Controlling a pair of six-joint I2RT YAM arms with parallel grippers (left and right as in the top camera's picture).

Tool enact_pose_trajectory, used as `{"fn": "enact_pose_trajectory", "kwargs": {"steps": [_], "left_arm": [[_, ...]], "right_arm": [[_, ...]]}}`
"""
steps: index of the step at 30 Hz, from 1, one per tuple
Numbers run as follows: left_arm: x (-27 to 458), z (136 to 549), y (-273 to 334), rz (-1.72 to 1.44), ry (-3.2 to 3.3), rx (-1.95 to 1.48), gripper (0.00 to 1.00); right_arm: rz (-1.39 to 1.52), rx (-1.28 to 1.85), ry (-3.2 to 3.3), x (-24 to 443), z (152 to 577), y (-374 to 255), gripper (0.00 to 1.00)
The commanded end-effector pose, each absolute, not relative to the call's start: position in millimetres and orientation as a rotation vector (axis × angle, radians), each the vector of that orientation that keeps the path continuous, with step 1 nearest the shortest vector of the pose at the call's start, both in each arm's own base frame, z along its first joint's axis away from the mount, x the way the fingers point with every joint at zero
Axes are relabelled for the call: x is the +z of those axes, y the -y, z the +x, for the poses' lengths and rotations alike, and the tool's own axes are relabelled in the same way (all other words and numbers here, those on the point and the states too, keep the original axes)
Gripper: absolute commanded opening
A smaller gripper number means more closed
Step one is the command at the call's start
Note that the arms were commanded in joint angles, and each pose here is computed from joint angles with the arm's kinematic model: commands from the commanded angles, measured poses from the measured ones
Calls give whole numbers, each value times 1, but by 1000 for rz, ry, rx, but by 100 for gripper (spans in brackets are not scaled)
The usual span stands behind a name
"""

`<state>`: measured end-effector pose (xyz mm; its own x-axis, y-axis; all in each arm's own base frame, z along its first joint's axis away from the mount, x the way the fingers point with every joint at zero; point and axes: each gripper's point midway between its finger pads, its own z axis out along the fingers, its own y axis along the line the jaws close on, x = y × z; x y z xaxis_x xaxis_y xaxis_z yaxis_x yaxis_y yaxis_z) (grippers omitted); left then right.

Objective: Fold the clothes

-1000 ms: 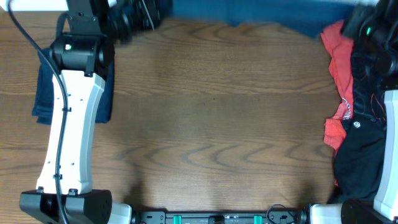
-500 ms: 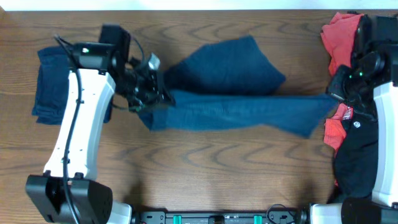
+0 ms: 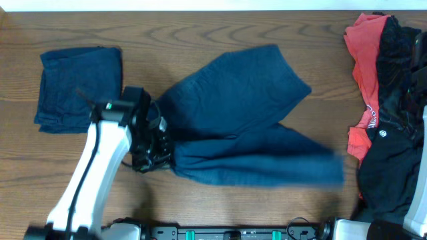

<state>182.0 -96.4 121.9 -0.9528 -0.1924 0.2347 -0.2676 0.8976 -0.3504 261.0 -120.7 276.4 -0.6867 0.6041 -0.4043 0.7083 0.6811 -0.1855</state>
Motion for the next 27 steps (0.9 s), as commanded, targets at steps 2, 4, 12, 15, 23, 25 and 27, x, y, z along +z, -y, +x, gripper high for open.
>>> {"fn": "enact_pose_trajectory", "kwargs": {"steps": [2,4,12,15,23,25,27], "left_arm": [[120,185,79,474,2993,473,6],[120,187,80,518,3006,488,6],[120,192,80,523,3027,502,6],[121,194,80,523,3037,509,6],[121,195,81,527,3038,511,6],[121,195,81,527,3037,511,6],[121,195,81,527,3038,511,6]], "right_arm": [[831,-364,-2590,283,288,107,1],[742,-299,-2599,283,298,95,1],[518,-101,-2834,258,279,37,9],[495,-107,-2918,234,269,25,14],[317,145,-3161,135,242,-39,21],[316,155,-3215,111,227,-48,36],[339,131,-3265,89,211,-51,64]]}}
